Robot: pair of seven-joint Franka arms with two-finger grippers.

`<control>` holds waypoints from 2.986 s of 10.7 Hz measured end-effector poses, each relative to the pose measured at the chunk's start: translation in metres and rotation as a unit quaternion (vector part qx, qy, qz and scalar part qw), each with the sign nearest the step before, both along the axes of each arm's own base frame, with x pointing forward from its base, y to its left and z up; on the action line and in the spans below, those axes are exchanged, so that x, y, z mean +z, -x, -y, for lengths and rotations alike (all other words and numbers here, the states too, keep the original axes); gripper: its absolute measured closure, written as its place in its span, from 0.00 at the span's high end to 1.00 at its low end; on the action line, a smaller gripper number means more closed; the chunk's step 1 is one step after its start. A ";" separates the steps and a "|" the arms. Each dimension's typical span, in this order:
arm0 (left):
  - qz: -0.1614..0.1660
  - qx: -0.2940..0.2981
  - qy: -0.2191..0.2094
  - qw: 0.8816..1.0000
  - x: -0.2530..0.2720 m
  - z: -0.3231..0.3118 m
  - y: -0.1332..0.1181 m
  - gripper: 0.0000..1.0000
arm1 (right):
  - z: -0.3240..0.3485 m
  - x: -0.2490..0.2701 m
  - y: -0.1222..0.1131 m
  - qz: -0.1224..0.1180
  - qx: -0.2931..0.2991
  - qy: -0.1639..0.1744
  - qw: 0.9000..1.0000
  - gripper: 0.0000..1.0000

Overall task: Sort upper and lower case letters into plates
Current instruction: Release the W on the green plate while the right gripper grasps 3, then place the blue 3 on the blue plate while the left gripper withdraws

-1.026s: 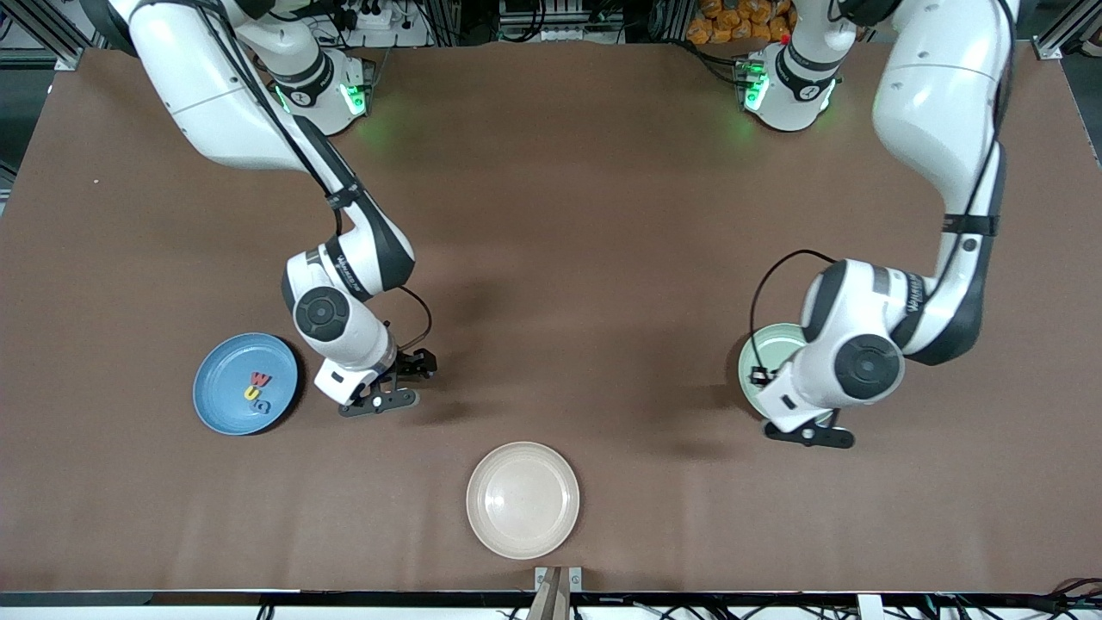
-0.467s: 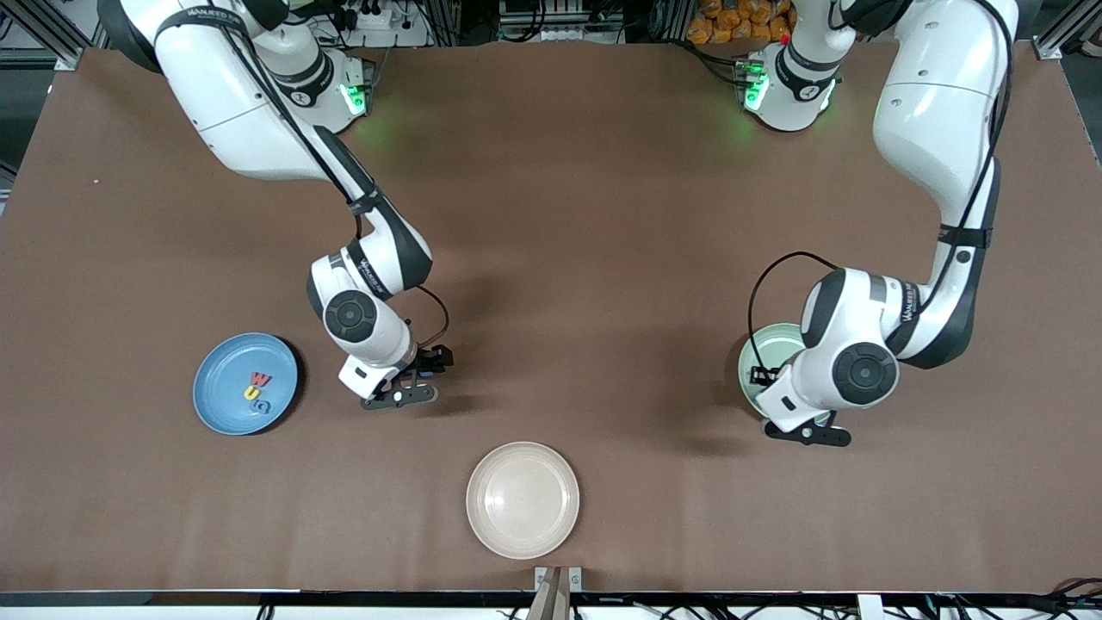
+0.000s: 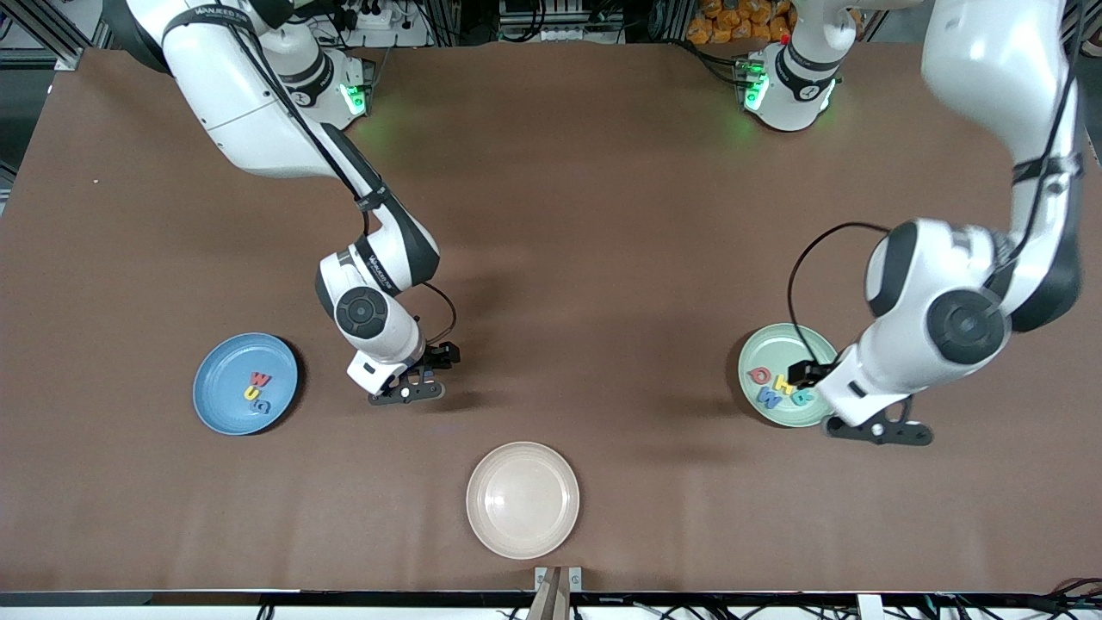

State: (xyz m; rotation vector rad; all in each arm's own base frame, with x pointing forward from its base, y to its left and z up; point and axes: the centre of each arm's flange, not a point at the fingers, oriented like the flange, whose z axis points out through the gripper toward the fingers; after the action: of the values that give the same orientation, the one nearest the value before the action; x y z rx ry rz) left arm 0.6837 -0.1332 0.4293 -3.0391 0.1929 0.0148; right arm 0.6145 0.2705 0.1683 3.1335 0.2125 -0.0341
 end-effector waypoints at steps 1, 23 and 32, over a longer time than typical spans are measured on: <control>0.006 -0.001 -0.002 1.000 0.035 0.002 0.012 1.00 | 0.001 0.000 -0.001 0.000 -0.001 0.001 1.000 0.90; -0.028 0.004 0.018 0.999 0.171 -0.020 0.128 1.00 | 0.384 0.094 -0.064 -0.006 0.146 0.058 0.988 0.79; -0.047 -0.006 0.020 0.999 0.167 -0.080 0.139 1.00 | 0.315 0.109 -0.059 -0.032 0.191 0.037 0.980 1.00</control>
State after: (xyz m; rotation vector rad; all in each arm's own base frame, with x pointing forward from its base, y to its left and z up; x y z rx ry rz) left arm 0.5451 -0.0529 0.5964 -3.0799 0.2213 0.1565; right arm 0.6739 -0.0444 0.2772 2.9609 0.7882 -0.1382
